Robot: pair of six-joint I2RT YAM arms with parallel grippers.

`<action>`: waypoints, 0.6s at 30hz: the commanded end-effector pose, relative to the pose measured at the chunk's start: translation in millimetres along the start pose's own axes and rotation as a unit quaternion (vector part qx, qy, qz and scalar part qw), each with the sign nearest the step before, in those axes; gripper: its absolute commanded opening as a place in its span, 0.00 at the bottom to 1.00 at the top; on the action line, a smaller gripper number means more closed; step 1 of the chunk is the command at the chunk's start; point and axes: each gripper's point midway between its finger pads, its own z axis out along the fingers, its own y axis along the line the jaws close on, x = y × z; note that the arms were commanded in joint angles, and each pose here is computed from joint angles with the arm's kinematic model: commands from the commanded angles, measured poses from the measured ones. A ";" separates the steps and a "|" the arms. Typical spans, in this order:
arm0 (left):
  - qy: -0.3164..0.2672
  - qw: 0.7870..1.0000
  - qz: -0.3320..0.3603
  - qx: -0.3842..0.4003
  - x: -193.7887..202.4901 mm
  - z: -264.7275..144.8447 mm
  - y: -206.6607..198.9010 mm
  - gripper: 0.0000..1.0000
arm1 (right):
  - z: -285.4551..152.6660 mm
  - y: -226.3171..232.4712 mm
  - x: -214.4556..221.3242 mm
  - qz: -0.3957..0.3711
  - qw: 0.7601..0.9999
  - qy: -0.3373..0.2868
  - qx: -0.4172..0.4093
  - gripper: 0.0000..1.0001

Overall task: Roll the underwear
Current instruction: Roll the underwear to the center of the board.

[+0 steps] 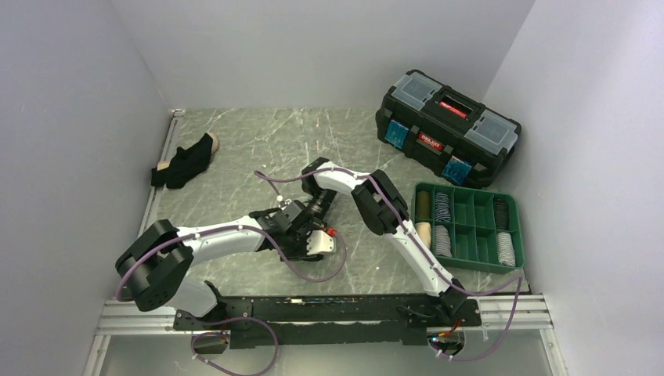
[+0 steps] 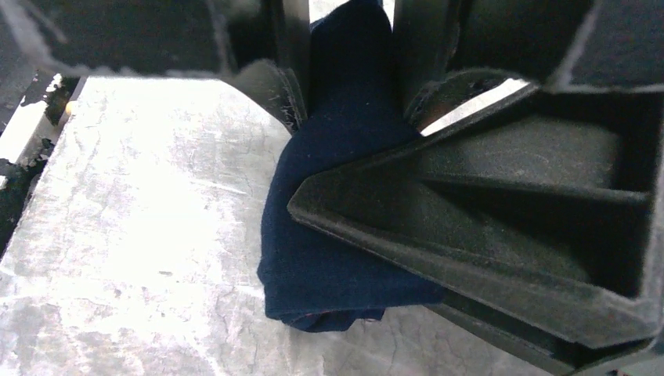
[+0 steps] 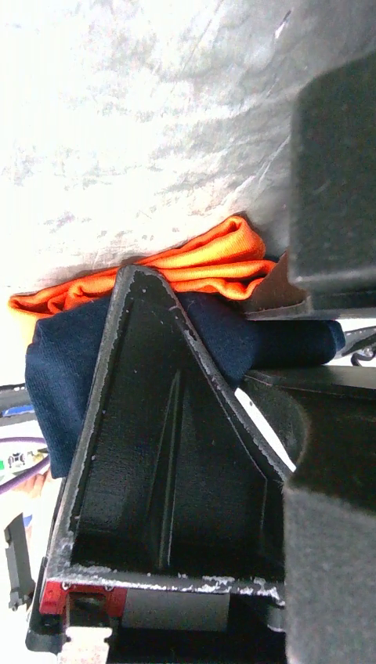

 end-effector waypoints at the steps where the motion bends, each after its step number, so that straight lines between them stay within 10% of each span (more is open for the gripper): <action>1: 0.018 1.000 0.013 0.011 7.9 14.0 -1.3 0.25 | 1.8 -46.4 20.8 -0.037 0.995 0.058 0.071 0.10; 5: 0.018 0.999 0.020 0.032 10.5 13.4 -9.5 0.00 | -14.9 -41.8 19.5 -0.041 0.995 0.041 0.086 0.22; 18: 0.029 0.994 0.003 0.101 23.8 17.8 -18.9 0.00 | -89.2 -20.7 23.2 -0.052 0.989 -0.048 0.129 0.62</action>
